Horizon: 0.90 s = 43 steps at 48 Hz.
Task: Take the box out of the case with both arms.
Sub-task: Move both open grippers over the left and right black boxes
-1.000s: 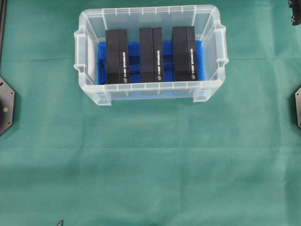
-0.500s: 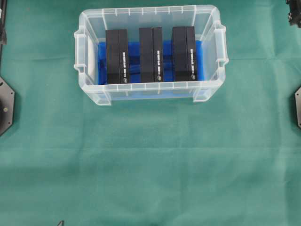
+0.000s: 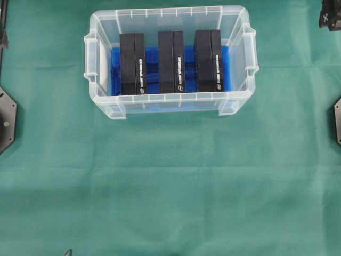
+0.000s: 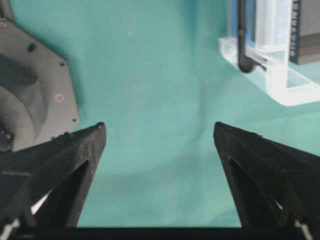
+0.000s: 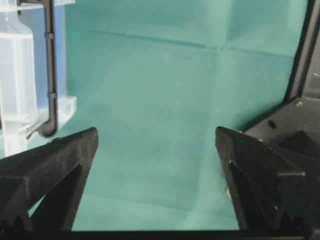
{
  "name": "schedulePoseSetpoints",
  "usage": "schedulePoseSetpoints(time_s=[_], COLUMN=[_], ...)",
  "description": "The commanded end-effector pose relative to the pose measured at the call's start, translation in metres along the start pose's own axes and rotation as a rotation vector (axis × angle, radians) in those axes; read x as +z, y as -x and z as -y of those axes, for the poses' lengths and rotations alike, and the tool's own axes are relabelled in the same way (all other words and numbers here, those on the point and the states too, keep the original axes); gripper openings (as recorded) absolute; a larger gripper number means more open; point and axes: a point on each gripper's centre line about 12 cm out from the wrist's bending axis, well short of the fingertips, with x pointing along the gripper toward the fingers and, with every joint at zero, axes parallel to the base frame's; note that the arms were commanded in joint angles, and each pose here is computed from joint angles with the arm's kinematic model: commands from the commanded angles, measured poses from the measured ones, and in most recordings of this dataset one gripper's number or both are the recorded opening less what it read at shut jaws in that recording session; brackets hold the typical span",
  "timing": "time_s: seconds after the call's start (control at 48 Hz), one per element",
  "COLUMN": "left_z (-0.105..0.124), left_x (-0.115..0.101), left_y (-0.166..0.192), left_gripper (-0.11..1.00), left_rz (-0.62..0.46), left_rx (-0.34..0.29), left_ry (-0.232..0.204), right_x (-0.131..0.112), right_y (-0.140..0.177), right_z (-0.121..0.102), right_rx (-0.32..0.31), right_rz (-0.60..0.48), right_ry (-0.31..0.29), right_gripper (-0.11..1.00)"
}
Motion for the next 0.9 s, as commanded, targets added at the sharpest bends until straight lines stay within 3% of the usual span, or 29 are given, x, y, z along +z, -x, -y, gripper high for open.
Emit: schedulePoseSetpoints(time_s=[0.0,0.25,0.417,0.583,0.875], left_z=[0.000,0.003,0.014,0.033,0.084], left_x=[0.002,0.002,0.003,0.009,0.024], left_y=[0.004,0.001,-0.005,-0.012,-0.027], left_gripper=[0.91,0.91,0.91,0.91,0.91], left_rz=[0.022,0.012,-0.016,-0.033,-0.048], left_rx=[-0.034,-0.031,0.011,0.042,0.075], left_ry=[0.008,0.064,0.047,0.042,0.006], right_x=[0.001,0.003,0.004,0.005,0.007], right_y=[0.005,0.003,0.001,-0.007,-0.020], right_z=[0.000,-0.005,-0.017,-0.031,-0.080], right_rx=[0.021,0.042,0.086,0.077,0.065], right_rz=[0.013,0.018,0.023,-0.005,-0.030], right_ry=[-0.002,-0.001,0.003,0.012,0.069], right_gripper=[0.95,0.95,0.95,0.95,0.95])
